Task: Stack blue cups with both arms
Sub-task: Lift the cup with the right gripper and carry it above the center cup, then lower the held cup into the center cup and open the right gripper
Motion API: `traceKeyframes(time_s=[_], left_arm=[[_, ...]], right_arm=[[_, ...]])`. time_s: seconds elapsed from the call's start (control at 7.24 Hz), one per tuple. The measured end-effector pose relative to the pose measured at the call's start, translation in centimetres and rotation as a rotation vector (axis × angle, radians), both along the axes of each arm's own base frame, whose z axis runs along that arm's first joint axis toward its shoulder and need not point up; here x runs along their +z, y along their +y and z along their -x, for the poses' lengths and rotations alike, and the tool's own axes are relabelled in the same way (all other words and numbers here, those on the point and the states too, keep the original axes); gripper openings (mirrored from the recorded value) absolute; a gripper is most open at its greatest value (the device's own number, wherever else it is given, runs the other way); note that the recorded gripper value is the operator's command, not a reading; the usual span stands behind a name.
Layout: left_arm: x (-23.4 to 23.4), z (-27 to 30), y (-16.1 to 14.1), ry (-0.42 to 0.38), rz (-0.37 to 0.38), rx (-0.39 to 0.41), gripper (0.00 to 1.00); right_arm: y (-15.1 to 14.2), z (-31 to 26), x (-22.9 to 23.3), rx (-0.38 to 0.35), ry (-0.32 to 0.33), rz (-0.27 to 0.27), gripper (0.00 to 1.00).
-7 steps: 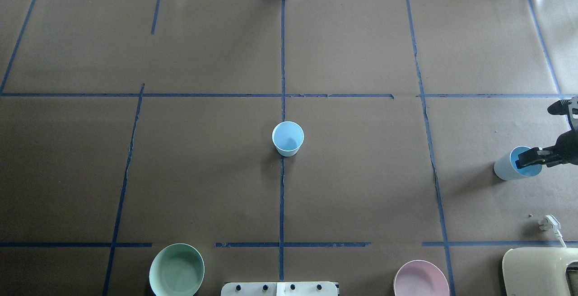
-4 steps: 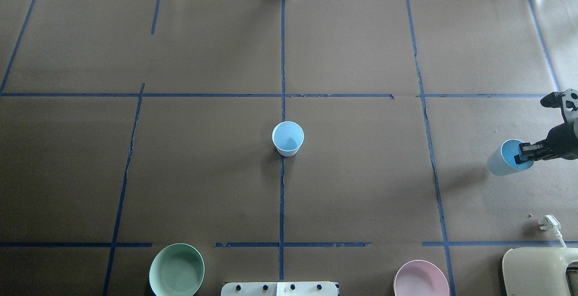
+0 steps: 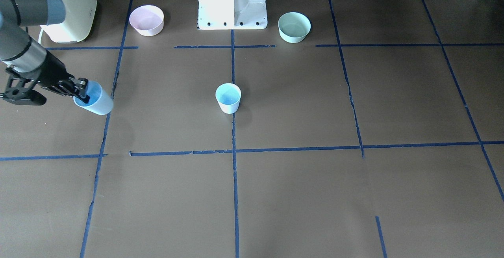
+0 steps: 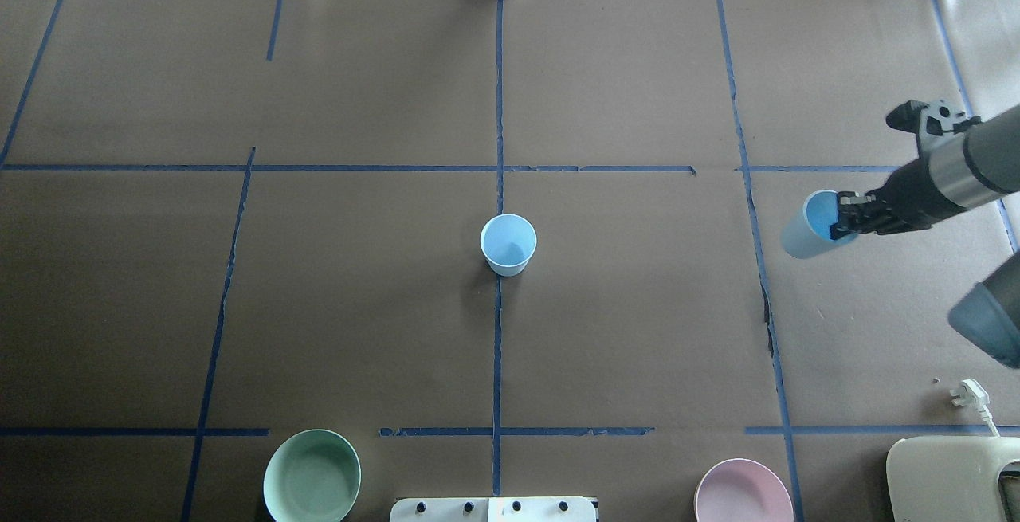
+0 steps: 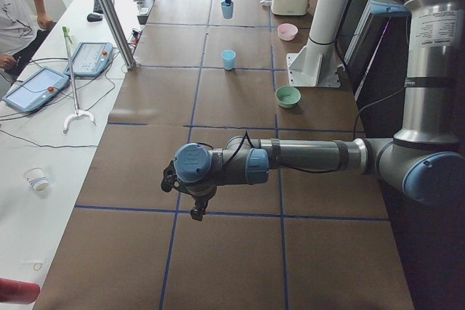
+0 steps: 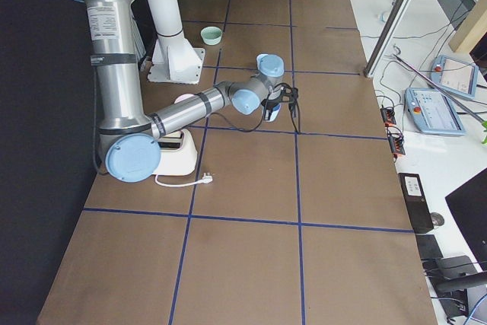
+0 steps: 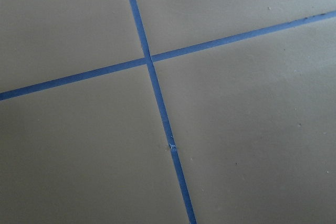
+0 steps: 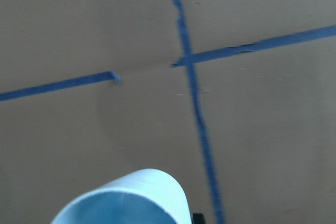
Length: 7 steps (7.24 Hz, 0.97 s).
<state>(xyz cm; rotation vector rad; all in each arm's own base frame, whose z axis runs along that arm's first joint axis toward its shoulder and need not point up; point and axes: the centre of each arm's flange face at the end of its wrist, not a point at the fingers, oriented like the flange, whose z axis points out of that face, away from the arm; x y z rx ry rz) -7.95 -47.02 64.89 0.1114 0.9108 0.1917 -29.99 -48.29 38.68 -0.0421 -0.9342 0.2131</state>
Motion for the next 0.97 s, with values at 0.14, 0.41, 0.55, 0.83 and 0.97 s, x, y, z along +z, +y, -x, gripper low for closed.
traceKeyframes(time_s=[0.14, 0.41, 0.55, 0.83, 0.97], left_arm=[[-0.3, 0.1, -0.2, -0.031, 0.019, -0.023, 1.00], [-2.3, 0.2, -0.7, -0.118, 0.022, -0.067, 1.00], [-2.7, 0.1, -0.7, -0.139, 0.024, -0.077, 1.00], [-2.8, 0.0, -0.6, -0.149, 0.026, -0.083, 1.00], [-2.8, 0.0, -0.6, -0.148, 0.028, -0.084, 1.00]], right_arm=[[-1.1, 4.0, -6.4, 0.034, 0.017, 0.033, 0.00], [0.1, 10.9, -16.5, 0.110, 0.047, 0.066, 0.00], [1.4, 13.3, -19.7, 0.136, 0.037, 0.075, 0.00], [3.3, 19.3, -23.9, 0.194, 0.046, 0.076, 0.00], [4.1, 22.2, -24.8, 0.221, 0.064, 0.075, 0.00]])
